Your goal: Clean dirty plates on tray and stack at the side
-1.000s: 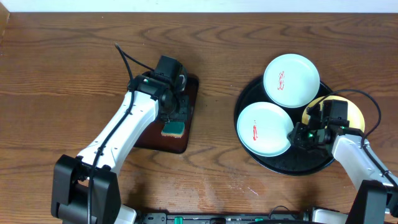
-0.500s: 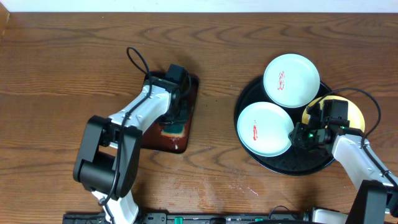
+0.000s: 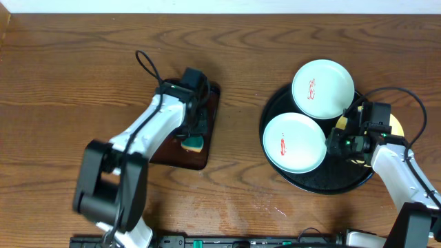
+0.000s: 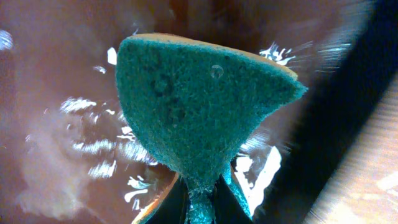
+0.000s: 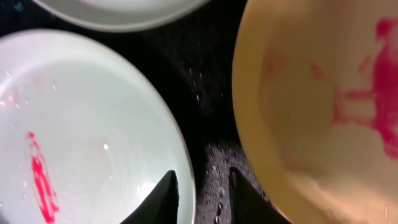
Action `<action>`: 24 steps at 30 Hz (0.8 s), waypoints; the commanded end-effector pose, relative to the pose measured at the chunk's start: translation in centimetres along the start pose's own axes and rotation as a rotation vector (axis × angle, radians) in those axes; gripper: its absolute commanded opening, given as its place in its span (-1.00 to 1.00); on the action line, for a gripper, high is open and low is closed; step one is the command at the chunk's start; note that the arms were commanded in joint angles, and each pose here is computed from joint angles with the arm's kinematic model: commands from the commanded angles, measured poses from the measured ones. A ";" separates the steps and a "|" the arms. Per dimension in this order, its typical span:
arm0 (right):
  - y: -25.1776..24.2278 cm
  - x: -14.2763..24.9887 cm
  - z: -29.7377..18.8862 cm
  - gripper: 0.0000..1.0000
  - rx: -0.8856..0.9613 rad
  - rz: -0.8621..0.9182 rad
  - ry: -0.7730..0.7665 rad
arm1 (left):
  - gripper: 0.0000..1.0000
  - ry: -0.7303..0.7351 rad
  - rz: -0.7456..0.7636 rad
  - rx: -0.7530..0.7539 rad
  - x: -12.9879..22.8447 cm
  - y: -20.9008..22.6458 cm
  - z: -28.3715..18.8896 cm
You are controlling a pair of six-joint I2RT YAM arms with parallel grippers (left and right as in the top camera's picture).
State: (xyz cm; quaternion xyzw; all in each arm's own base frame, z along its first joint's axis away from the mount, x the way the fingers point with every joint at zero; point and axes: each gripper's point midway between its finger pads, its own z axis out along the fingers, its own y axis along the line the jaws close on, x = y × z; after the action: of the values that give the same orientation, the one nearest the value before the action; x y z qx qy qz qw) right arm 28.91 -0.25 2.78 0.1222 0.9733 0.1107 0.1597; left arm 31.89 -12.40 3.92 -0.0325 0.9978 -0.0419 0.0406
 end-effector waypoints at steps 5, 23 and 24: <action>2.0 1.7 1.1 -0.35 -0.075 -0.096 0.052 | -0.86 -0.184 0.114 0.277 -1.6 -5.7 -8.3; 1.9 1.9 3.6 -0.97 -0.059 -0.069 0.075 | -0.85 -0.250 0.385 0.521 2.2 -22.0 -9.7; 1.9 2.0 3.6 -0.97 -0.058 -0.068 0.082 | -0.85 -0.238 0.388 0.521 2.3 -22.8 -9.1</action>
State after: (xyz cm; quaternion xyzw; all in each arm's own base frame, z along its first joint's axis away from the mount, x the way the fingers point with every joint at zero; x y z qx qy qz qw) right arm 29.80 2.12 0.13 0.0816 0.9763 0.1296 0.1526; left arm 29.87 -32.21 14.73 0.1618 0.9333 -0.2681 0.1759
